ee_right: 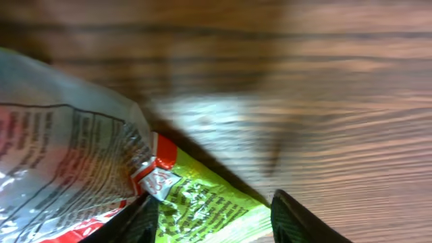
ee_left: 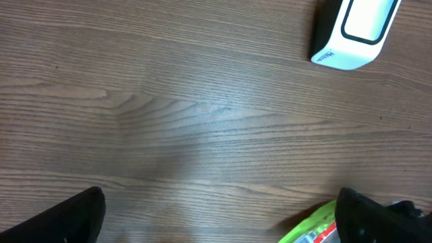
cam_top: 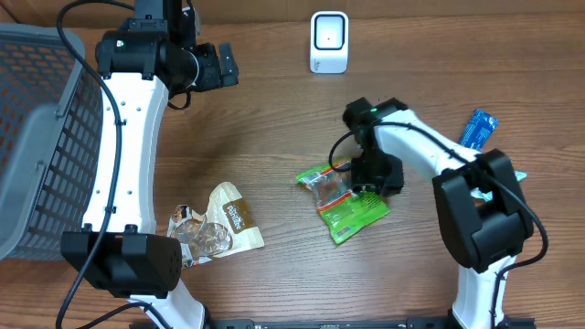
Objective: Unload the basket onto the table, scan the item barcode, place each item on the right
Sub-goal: 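Drag the Haribo bag right and lift it with the right gripper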
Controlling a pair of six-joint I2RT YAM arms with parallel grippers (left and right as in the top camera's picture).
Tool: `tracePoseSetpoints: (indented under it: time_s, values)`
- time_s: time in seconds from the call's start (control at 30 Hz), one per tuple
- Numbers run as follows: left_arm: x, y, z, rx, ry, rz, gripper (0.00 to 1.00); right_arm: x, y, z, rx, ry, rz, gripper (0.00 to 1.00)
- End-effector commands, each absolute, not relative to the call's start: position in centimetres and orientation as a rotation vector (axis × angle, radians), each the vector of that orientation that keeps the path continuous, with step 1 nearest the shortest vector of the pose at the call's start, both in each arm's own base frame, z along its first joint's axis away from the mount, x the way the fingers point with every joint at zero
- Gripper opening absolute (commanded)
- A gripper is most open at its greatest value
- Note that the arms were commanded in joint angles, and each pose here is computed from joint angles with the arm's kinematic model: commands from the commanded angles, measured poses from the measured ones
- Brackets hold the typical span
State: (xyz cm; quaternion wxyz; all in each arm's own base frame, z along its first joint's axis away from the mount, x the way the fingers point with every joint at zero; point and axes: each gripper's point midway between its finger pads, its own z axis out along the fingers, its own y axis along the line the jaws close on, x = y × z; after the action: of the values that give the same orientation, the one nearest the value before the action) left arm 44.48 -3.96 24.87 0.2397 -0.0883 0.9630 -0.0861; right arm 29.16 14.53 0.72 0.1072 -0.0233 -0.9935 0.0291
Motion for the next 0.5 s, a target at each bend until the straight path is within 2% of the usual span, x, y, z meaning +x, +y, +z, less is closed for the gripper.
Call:
tracePoseSetpoints:
  time_s: [0.0, 0.07, 0.2, 0.33, 0.47]
  values:
    - [44.7, -4.1, 25.3, -0.249, 2.623, -0.235, 1.0, 29.4, 14.0, -0.2, 0.091, -2.89, -0.032, 0.7]
    - [44.7, -4.1, 25.3, -0.249, 2.623, -0.235, 1.0, 30.2, 15.2, 1.3, 0.209, -2.904, -0.197, 0.85]
    - [44.7, -4.1, 25.3, -0.249, 2.623, -0.235, 1.0, 33.3, 15.6, 3.6, 0.314, -3.007, -0.43, 0.99]
    - [44.7, -4.1, 25.3, -0.249, 2.623, -0.234, 1.0, 34.5, 18.6, 4.7, 0.595, -2.966, -0.915, 0.99]
    - [44.7, -4.1, 25.3, -0.249, 2.623, -0.235, 1.0, 34.4, 19.8, 3.4, 0.687, -2.973, -0.987, 0.99]
